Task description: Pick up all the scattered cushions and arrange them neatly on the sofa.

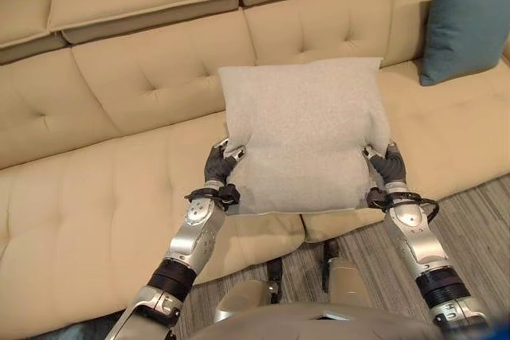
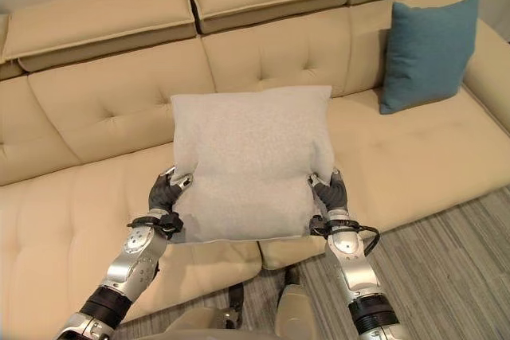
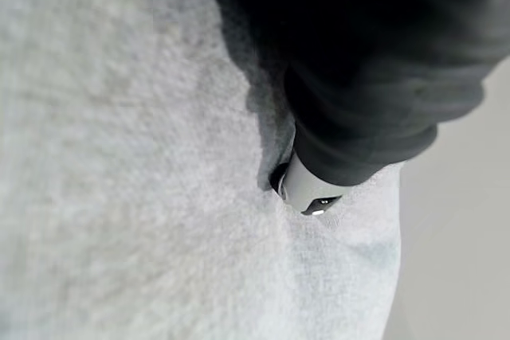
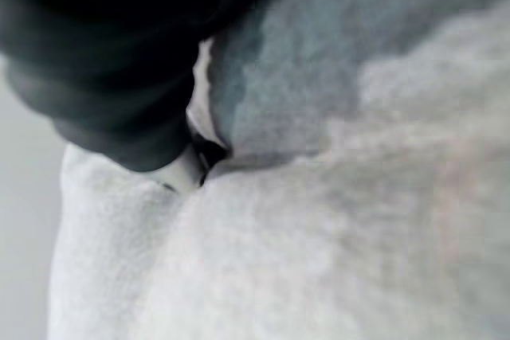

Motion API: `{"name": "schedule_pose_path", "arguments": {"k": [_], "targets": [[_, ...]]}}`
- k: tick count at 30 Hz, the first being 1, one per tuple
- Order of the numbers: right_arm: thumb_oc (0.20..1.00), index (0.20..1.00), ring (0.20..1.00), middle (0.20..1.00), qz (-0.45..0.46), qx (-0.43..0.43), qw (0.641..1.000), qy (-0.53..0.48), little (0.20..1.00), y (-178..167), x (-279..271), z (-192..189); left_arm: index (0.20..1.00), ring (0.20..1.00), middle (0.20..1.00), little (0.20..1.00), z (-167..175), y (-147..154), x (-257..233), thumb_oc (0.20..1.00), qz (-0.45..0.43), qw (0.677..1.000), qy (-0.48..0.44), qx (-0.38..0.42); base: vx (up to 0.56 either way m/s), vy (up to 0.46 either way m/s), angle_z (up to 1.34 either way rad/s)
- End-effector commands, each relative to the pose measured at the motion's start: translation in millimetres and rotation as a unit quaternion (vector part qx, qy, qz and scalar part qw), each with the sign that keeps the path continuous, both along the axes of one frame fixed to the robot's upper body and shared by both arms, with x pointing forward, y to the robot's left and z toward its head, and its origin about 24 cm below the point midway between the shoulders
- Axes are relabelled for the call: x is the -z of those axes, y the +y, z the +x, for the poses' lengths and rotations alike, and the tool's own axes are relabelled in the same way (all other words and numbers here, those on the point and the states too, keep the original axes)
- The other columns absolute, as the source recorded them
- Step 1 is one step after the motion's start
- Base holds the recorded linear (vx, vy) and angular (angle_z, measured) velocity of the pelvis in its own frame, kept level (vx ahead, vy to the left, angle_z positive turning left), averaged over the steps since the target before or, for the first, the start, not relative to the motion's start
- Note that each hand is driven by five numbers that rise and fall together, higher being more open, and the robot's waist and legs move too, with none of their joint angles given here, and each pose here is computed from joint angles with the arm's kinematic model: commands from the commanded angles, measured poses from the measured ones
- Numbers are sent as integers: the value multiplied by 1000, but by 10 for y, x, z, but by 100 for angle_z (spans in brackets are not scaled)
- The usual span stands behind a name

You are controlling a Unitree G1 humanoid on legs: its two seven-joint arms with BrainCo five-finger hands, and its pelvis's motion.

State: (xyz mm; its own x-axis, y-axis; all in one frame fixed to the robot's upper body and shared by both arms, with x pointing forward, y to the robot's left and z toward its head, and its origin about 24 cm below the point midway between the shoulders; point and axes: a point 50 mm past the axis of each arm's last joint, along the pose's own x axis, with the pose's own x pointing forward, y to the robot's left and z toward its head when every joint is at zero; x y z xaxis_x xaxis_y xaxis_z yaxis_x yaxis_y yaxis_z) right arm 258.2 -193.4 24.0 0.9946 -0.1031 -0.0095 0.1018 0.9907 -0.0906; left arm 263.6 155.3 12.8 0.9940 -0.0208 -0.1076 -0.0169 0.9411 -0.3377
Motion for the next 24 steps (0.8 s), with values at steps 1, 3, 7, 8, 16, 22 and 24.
{"name": "schedule_pose_path", "arguments": {"k": [1,3,7,8,16,22,24], "targets": [[200,200,200,200,5,-59,989,-134,200,261,-514,193,200,200,200,200,94,-325,-456,200,-22,989,-130,66,144,-178,38],[200,200,200,200,2,-54,991,-126,200,231,-475,170,200,200,200,200,83,-306,-430,200,-25,990,-124,57,114,-162,28],[200,200,200,200,-22,-36,992,-123,200,131,-467,155,200,200,200,200,122,-302,-440,200,-11,991,-124,48,107,-158,25],[200,200,200,200,-31,-29,992,-123,200,104,-470,163,200,200,200,200,141,-303,-454,200,-4,991,-126,46,73,-123,42],[200,200,200,200,-127,34,965,-227,200,179,-994,575,200,200,200,200,546,-469,-1033,200,94,967,-236,12,-96,-70,28],[200,200,200,200,-182,63,927,-323,200,294,-1834,1038,200,200,200,200,950,-455,-1742,200,175,927,-330,-35,-50,5,7],[200,200,200,200,-193,81,912,-354,200,286,-2100,1104,200,200,200,200,1026,-440,-1970,200,187,914,-356,-51,-7,36,5]]}}
